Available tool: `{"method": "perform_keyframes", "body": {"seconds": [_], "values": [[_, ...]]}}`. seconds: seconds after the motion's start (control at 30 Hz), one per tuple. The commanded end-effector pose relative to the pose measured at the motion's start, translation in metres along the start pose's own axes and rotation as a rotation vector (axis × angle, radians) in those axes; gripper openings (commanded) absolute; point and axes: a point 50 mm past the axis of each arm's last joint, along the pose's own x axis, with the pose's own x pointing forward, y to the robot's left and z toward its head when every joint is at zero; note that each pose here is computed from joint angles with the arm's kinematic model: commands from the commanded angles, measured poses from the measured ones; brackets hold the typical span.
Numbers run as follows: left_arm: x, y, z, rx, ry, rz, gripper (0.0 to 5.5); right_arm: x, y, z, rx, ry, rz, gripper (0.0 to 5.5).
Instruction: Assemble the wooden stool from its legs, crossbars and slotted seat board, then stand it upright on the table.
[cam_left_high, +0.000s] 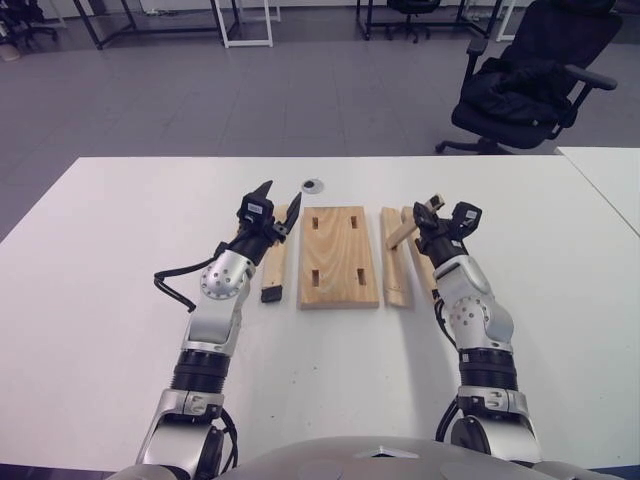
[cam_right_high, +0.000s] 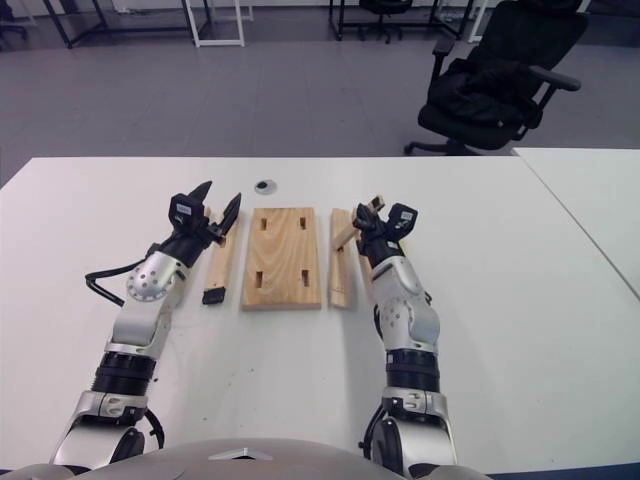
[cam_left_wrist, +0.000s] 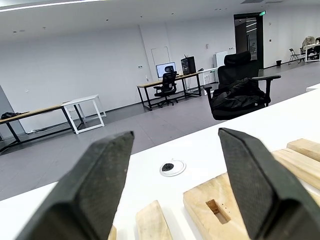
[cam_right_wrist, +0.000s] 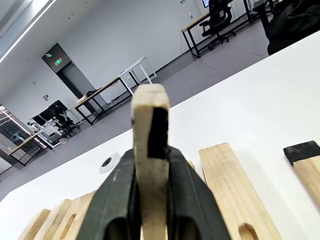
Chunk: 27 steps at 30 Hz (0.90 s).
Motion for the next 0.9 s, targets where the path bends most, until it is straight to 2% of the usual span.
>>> {"method": "perform_keyframes", "body": {"seconds": [0.03,0.4,0.57,0.77,0.9], "values": [[-0.002,0.001,-0.004,0.020,0.027,0.001,3.10,-0.002,-0.002,0.003,-0.032,-0.014,-0.024,0.42],[-0.002,-0.002,-0.005,0.035,0.030,-0.016,3.10,-0.004,-0.004,-0.007,-0.278,0.035,-0.024,0.42],[-0.002,-0.003,-0.005,0.044,0.031,-0.022,3.10,-0.013,-0.014,-0.029,-0.406,0.117,0.011,0.42],[-0.002,-0.004,-0.006,0.059,0.036,-0.035,3.10,-0.035,-0.036,-0.068,-0.452,0.251,0.029,0.42],[-0.002,-0.003,-0.008,0.067,0.044,-0.039,3.10,-0.035,-0.038,-0.073,-0.503,0.280,0.079,0.42]]}}
